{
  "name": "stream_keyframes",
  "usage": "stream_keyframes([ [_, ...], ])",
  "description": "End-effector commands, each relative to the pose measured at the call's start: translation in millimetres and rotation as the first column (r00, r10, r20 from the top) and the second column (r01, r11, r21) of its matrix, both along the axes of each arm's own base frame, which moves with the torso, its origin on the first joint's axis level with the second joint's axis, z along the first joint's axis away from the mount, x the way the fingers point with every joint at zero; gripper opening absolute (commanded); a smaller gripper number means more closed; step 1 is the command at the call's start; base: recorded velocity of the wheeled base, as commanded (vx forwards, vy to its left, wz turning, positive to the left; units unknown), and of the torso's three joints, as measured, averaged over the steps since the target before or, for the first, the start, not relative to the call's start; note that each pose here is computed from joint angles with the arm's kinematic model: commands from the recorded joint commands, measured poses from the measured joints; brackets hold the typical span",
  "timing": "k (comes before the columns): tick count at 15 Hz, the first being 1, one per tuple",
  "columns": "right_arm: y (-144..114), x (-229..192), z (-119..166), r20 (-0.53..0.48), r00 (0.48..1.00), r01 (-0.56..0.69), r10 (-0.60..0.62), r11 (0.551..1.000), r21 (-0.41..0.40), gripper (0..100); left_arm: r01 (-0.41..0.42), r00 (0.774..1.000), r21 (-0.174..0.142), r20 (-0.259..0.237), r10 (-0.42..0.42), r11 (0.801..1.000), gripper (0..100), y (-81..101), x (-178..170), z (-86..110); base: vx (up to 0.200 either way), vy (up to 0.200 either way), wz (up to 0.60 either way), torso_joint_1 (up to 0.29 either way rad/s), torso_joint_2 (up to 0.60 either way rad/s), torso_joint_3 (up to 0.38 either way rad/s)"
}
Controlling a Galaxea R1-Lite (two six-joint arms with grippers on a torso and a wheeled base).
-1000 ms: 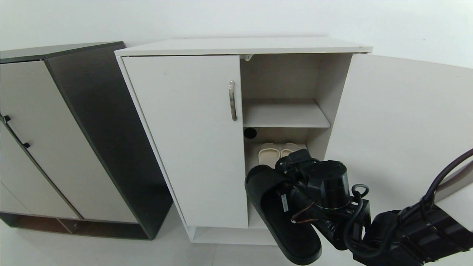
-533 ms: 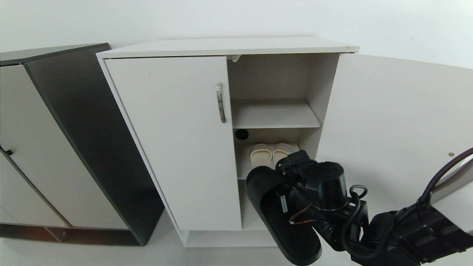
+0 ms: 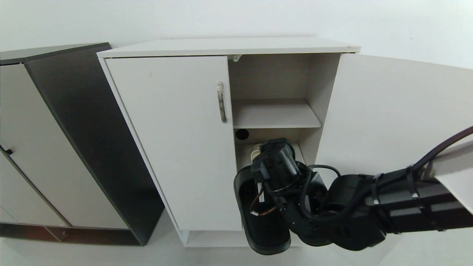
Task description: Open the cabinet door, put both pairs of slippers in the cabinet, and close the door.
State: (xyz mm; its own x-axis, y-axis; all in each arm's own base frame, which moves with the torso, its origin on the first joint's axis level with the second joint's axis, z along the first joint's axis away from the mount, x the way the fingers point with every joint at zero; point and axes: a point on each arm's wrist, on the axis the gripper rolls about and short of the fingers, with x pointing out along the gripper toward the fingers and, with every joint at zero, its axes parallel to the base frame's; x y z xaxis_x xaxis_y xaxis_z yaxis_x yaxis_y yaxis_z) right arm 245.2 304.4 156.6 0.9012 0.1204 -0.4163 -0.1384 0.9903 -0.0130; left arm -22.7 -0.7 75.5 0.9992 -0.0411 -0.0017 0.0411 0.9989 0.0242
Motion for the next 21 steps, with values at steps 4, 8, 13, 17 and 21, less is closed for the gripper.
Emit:
stream_keyframes([
  [4,7.7,4.0,56.8,0.123,0.99,0.055,-0.065,0.995,0.078,0,0.0,1.0,0.003,0.0,0.0,1.0,0,0.0,0.0,0.0,0.0,0.0,0.0,0.0,0.0,0.0],
  [8,-3.0,19.9,59.3,0.168,0.981,0.086,-0.097,0.994,0.074,0,0.0,1.0,0.002,0.0,0.0,1.0,0,0.0,0.0,0.0,0.0,0.0,0.0,0.0,0.0,0.0],
  [13,-9.3,27.4,58.8,0.169,0.978,0.109,-0.119,0.992,0.065,0,0.0,1.0,0.005,0.0,0.0,1.0,0,0.0,0.0,0.0,0.0,0.0,0.0,0.0,0.0,0.0],
  [17,-13.1,33.1,65.5,0.209,0.971,0.11,-0.118,0.993,0.052,0,0.0,1.0,0.005,0.0,0.0,1.0,0,0.0,0.0,0.0,0.0,0.0,0.0,0.0,0.0,0.0],
  [21,-12.9,33.3,68.8,0.223,0.968,0.107,-0.117,0.993,0.058,0,0.0,1.0,0.006,0.0,0.0,1.0,0,0.0,0.0,0.0,0.05,0.0,0.0,0.002,0.0,-0.002],
])
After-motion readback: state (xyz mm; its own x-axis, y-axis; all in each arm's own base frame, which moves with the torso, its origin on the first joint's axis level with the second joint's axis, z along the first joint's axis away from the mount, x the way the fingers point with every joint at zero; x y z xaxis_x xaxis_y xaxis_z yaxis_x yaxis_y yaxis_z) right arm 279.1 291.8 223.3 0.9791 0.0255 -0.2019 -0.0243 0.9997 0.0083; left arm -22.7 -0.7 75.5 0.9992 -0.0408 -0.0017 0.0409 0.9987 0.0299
